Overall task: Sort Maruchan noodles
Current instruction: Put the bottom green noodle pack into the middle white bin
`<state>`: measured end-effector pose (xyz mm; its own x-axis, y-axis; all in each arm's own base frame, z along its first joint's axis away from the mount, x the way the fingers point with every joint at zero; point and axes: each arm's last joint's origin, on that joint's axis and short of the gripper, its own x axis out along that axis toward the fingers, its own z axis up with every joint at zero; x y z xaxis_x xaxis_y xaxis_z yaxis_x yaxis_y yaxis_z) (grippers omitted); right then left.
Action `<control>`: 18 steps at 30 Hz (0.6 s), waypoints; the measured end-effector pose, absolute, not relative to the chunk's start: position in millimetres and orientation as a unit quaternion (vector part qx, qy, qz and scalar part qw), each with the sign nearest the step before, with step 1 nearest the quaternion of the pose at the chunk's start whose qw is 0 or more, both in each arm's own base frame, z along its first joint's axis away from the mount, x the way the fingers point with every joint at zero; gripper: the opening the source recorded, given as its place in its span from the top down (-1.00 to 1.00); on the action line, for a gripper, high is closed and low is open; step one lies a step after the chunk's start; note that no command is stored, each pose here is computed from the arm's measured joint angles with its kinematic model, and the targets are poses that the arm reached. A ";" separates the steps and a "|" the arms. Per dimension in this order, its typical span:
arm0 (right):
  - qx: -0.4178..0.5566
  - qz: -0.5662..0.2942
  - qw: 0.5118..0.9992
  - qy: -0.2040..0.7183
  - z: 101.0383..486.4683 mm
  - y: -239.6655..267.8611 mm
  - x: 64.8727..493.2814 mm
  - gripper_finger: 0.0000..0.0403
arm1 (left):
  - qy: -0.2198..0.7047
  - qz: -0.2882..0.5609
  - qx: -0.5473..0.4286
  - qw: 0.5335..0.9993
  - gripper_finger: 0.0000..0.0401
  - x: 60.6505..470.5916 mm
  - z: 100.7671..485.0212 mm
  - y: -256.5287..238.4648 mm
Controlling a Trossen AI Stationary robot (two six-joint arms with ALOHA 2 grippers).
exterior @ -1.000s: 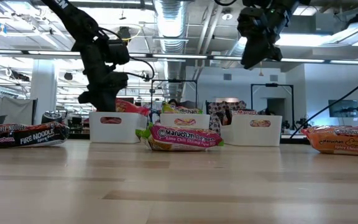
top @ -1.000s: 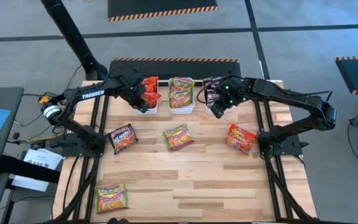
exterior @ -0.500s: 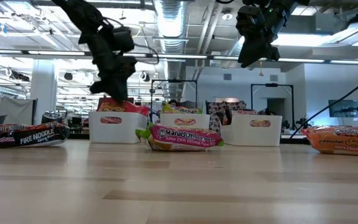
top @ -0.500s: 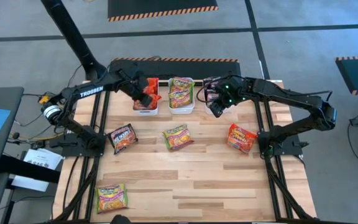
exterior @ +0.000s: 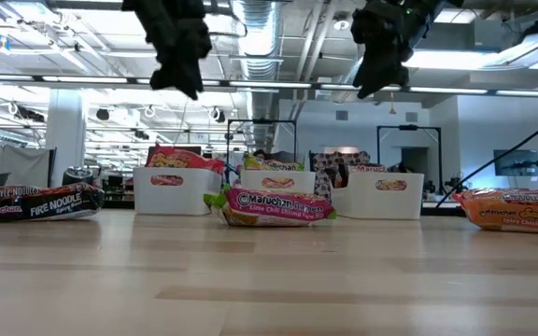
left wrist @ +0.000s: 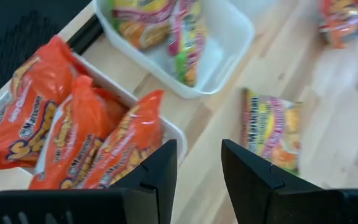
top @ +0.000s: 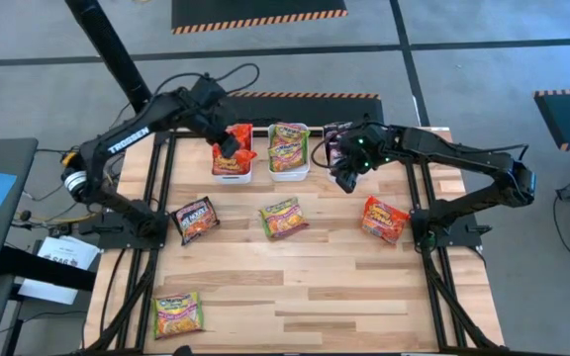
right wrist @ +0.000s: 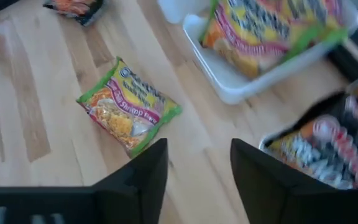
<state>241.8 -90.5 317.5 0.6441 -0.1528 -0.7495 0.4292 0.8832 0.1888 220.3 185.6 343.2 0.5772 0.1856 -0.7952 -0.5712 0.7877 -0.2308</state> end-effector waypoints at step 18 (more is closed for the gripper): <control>0.007 -0.095 0.950 0.298 322.3 -95.7 277.8 -0.19 | 0.370 0.181 -0.265 0.872 0.44 180.8 393.8 102.6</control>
<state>277.8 -95.7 322.3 0.8049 -0.1756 -0.5668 0.1840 0.9820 -0.0430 180.8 102.6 393.8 0.6610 0.1197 -0.7408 -0.5123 0.7933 -0.3289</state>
